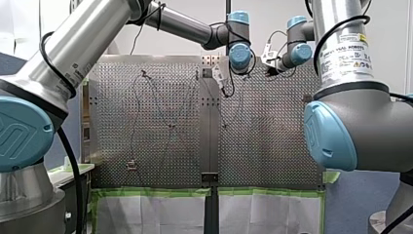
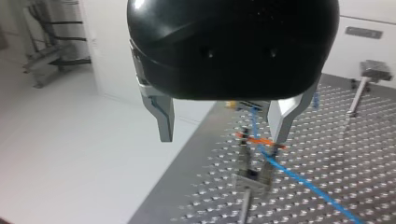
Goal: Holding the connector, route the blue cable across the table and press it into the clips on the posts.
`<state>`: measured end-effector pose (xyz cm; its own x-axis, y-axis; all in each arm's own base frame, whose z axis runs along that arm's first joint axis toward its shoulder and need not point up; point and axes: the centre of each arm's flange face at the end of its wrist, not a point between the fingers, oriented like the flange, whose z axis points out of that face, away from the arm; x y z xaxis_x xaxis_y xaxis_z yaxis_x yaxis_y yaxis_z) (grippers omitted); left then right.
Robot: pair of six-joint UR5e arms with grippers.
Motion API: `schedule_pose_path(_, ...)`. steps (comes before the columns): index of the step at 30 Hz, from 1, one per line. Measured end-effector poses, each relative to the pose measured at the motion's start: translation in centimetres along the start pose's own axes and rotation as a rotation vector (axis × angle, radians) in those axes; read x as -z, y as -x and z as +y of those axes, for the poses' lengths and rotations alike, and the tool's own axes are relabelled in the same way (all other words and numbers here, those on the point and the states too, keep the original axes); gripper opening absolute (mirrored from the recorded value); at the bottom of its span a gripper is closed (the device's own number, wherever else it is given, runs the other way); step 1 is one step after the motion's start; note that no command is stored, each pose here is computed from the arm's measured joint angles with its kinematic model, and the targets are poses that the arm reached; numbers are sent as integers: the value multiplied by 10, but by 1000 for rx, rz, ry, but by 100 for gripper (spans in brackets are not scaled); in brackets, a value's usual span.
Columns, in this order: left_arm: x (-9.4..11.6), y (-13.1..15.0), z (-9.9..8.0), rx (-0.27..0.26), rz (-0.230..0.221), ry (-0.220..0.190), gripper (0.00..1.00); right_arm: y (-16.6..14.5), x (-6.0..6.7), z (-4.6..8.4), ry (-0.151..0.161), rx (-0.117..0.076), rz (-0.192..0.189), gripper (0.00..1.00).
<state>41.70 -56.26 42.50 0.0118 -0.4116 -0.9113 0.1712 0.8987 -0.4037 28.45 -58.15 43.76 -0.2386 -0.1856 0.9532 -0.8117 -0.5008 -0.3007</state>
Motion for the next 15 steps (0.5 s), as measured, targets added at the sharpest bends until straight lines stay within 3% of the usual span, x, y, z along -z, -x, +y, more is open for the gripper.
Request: schedule_pose_path(15, 27, 41, 4, 177, -87, -28, 100, 4, -1, -12, -18, 4, -9, 0)
